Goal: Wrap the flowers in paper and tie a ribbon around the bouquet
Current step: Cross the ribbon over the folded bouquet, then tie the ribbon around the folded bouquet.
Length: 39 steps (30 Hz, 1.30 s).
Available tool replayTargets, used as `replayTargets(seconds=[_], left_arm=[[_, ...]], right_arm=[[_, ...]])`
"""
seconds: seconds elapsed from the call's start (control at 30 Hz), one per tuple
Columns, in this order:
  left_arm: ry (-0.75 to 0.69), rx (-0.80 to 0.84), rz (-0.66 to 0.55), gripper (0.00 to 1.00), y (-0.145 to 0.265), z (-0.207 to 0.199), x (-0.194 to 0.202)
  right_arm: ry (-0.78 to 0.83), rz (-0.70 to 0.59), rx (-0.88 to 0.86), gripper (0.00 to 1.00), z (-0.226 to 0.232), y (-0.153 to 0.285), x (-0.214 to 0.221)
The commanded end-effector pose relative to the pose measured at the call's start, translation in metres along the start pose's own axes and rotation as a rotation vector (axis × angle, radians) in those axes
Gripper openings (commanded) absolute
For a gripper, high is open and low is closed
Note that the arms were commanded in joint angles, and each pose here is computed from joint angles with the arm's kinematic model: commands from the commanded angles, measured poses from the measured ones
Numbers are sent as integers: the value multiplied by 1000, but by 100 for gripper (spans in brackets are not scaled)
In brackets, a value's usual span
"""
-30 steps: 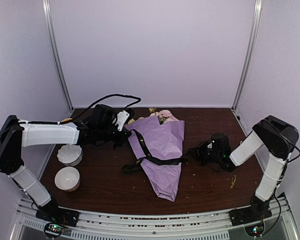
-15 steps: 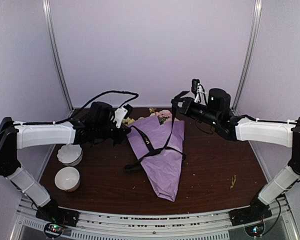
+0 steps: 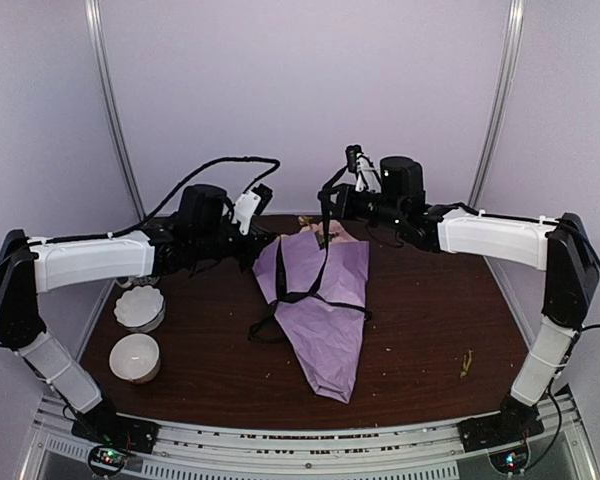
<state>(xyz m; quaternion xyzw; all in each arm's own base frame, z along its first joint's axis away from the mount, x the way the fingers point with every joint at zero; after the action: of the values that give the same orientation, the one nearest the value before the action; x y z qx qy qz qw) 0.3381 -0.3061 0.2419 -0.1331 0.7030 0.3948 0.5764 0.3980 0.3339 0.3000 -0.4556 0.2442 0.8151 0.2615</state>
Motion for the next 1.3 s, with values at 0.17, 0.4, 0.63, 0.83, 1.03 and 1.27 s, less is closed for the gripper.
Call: replayTargets(seconds=[0.17,0.4,0.63,0.83,1.03,1.27], left_arm=[[0,45,-42,0,-7,-13,-17],[38,1,-44,0,-7,3,-20],[496,-405,50,0,79,156,77],[720,-614,86,0,131,175,148],[877,-768,105,0,185,194,203],[955,-927,20,0,242,215,211]], right_arm=[[81,-45,-47,0,24,0,-20],[193,-25,79,0,7,-5,-32],[-170,-160,961,0,-251,198,-22],[-339,-213,1296,0,-301,335,51],[-450,-293,1420,0,-317,407,77],[-465,-329,1507,0,-321,440,81]])
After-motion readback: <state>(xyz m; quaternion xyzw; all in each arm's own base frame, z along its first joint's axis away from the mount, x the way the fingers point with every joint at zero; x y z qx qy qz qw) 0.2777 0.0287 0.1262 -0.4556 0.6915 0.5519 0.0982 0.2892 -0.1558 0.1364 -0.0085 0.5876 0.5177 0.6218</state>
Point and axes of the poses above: each gripper's point midway between its finger pads, its own y axis back along the fingers, its own z axis along the line the jaws close on, x = y × z, the point moved 4 cm from there along y, back along the fingers, and after that the axes turned 1 degree about y, right-handed, at the moved point
